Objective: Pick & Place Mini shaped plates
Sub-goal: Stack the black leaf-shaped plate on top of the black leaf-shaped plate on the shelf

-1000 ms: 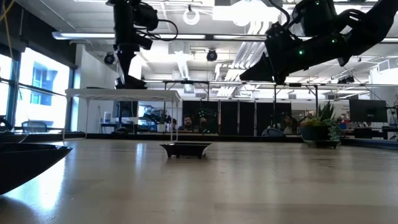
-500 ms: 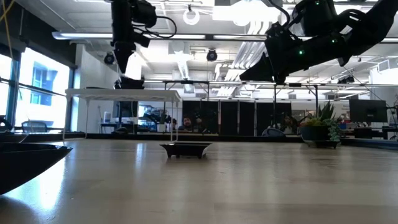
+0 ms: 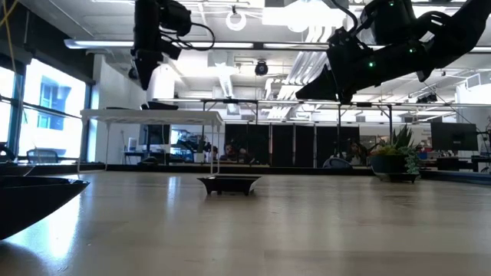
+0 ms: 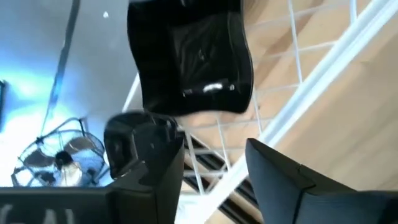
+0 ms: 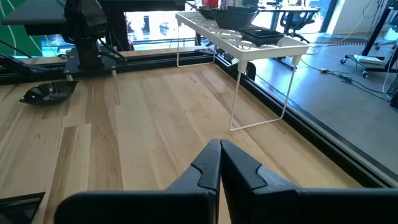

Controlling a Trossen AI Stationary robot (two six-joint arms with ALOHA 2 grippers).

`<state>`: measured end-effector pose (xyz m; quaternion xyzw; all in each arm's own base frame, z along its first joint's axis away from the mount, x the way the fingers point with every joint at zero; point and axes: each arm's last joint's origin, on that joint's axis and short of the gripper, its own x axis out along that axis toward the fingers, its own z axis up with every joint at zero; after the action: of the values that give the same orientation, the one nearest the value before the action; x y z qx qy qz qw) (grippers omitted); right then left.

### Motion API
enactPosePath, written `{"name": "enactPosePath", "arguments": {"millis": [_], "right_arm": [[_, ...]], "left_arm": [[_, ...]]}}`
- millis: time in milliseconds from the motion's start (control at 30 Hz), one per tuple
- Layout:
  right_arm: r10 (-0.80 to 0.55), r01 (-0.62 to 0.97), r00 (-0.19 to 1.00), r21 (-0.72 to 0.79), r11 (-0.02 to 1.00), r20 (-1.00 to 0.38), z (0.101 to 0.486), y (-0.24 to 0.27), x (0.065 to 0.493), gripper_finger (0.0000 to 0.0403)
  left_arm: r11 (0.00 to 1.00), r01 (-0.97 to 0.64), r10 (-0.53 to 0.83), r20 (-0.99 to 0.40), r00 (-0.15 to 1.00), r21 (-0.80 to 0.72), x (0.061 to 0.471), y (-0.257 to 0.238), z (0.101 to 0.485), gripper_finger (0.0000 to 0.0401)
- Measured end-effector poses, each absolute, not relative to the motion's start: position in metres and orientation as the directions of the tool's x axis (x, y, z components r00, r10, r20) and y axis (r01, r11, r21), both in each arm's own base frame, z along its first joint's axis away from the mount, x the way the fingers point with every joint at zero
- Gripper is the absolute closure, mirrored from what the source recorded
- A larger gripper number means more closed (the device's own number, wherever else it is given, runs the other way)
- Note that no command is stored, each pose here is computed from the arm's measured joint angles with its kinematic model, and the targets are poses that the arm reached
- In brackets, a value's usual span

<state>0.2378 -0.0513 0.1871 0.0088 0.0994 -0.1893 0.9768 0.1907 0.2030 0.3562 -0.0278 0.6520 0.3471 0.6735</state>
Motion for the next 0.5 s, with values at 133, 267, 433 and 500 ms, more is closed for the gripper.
{"name": "enactPosePath", "arguments": {"millis": [133, 267, 433, 500], "right_arm": [[-0.368, 0.372, 0.909, -0.021, 0.928, -0.198, 0.187, -0.051, 0.238, 0.04], [-0.368, 0.372, 0.909, -0.021, 0.928, -0.197, 0.187, -0.051, 0.238, 0.0401], [-0.368, 0.372, 0.908, -0.021, 0.928, -0.198, 0.187, -0.051, 0.238, 0.0397], [-0.368, 0.372, 0.909, -0.021, 0.928, -0.198, 0.187, -0.051, 0.238, 0.0398]], "left_arm": [[0.757, -0.513, 0.422, -0.902, -0.091, 0.406, 0.192, 0.193, 0.359, 0.0282], [0.779, -0.525, 0.421, -0.906, 0.035, 0.342, 0.194, 0.17, 0.373, 0.0362], [0.802, -0.542, 0.433, -0.87, 0.236, 0.252, 0.203, 0.138, 0.392, 0.0385], [0.816, -0.525, 0.446, -0.842, 0.304, 0.243, 0.208, 0.123, 0.398, 0.0382]]}}
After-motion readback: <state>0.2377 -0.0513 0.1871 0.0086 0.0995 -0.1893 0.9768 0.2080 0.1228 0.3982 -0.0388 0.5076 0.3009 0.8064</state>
